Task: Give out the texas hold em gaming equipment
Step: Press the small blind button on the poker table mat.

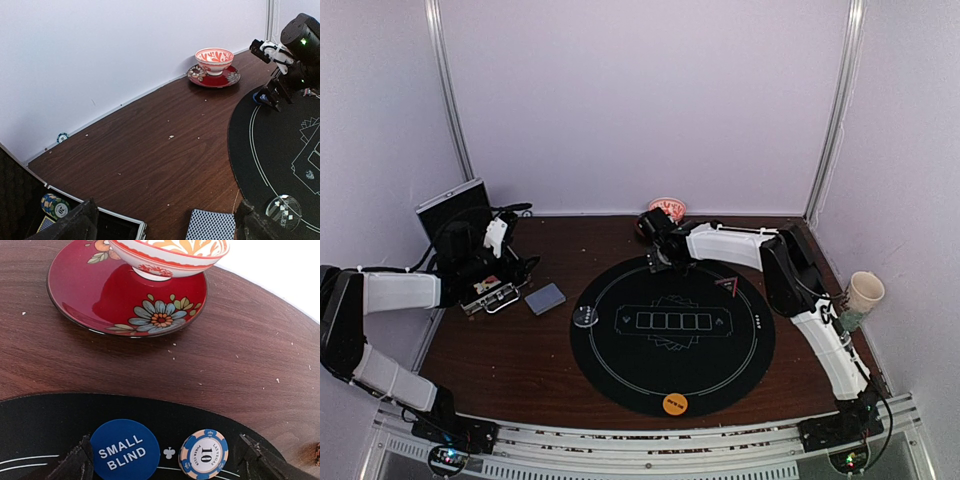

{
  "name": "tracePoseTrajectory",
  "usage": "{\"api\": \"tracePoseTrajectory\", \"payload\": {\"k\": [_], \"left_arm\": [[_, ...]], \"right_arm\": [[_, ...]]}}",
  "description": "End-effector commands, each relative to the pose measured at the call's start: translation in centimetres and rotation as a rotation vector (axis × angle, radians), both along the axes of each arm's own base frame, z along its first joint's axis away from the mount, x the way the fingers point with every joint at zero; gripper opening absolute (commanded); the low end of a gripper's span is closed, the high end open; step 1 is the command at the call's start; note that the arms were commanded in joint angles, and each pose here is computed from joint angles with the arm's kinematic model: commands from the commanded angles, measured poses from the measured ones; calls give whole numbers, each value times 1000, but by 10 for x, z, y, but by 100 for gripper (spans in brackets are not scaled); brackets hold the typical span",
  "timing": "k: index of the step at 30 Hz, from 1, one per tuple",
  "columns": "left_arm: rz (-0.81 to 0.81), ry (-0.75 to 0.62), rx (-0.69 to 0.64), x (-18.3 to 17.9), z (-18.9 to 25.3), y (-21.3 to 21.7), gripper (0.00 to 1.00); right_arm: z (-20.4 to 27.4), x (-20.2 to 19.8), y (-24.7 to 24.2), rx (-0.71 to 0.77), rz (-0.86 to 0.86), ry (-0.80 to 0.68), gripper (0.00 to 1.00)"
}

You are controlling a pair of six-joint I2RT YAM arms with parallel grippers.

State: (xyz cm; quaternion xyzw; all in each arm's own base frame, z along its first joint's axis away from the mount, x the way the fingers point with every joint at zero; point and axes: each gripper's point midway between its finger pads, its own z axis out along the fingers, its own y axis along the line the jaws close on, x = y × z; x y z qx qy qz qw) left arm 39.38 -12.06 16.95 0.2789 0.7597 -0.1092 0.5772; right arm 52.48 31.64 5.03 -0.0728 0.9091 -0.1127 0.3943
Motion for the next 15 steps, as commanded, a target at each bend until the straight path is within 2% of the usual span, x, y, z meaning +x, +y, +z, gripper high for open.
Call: {"api": "tracePoseTrajectory", "payload": {"k": [1, 15], "left_arm": [[-4, -51, 1, 8, 14, -2, 98], [-3, -51, 1, 8, 14, -1, 98]], "right_arm": [[-8, -3, 6, -8, 28, 30, 100], [-4, -7, 6, -35, 26, 18, 100]]}}
